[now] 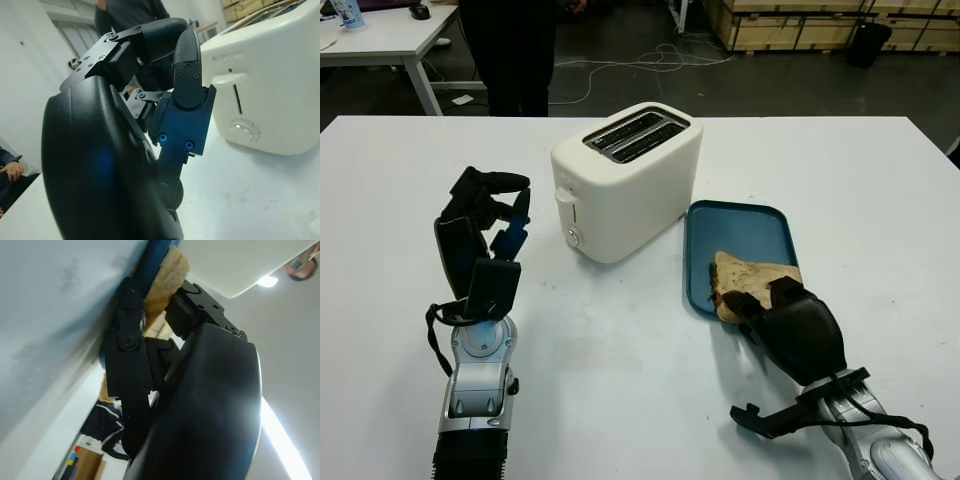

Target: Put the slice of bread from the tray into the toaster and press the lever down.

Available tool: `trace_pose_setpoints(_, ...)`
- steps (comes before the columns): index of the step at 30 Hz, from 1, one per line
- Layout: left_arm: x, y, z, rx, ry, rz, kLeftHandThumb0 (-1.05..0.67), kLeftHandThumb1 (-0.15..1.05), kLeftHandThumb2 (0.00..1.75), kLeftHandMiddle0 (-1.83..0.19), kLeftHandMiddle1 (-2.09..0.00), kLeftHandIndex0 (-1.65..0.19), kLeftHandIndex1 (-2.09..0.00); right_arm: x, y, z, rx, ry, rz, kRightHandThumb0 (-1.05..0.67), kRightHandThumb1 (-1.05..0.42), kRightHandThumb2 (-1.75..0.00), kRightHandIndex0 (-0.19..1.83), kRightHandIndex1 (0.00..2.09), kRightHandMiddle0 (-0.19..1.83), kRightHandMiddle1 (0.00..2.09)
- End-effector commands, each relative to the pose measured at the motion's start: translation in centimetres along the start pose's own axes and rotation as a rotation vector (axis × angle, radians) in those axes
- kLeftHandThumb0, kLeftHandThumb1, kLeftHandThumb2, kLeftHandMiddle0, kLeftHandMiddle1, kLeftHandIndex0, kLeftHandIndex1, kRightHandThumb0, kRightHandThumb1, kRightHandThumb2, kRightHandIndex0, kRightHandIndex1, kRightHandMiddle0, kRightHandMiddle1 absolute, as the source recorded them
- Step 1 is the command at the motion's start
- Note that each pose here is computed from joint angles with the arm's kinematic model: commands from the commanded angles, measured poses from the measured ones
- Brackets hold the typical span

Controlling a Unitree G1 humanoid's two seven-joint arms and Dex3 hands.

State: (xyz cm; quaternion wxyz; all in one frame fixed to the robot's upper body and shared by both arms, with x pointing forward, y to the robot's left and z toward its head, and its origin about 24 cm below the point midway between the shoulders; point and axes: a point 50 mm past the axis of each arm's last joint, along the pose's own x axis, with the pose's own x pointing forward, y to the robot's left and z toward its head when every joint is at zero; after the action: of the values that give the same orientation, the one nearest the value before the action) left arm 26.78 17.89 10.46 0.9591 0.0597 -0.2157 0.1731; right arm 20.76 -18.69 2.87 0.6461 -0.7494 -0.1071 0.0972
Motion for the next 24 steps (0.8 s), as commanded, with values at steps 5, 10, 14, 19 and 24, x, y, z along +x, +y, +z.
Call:
trace_pose_setpoints(5,0.0,-0.1,0.4,-0.009,-0.021,0.0,-0.47,0.92,0.26,-0.69,-1.61,-0.63,-1.21,-0.8,0.8,0.1,0.033,-0.085,0.002,-0.41,-0.92,-0.38,0.83,1.75,0.6,1.54)
trace_pose_setpoints(10,-0.1,-0.1,0.3,-0.001,-0.025,-0.006,-0.47,0.92,0.26,-0.68,-1.62,-0.63,-1.21,0.0,0.3,-0.7,0.008,-0.07,-0.07,-0.4,-0.92,-0.38,0.83,1.75,0.55,1.69)
trace_pose_setpoints(14,-0.1,-0.1,0.2,0.005,-0.025,-0.002,-0.47,0.92,0.25,-0.69,-1.62,-0.64,-1.21,1.3,-0.5,-2.0,-0.01,-0.009,-0.15,-0.42,-0.92,-0.28,0.83,1.75,0.58,1.67)
trace_pose_setpoints(19,-0.1,-0.1,0.2,0.002,-0.017,0.001,-0.47,0.92,0.25,-0.69,-1.62,-0.64,-1.2,3.0,-1.4,-3.4,0.176,0.082,-0.173,-0.42,-0.92,-0.2,0.82,1.75,0.53,1.74)
trace_pose_setpoints(24,-0.1,-0.1,0.2,-0.005,-0.015,0.0,-0.46,0.92,0.26,-0.68,-1.62,-0.64,-1.2,4.3,-2.8,-4.7,0.312,0.119,-0.171,-0.43,-0.92,-0.16,0.83,1.75,0.52,1.75)
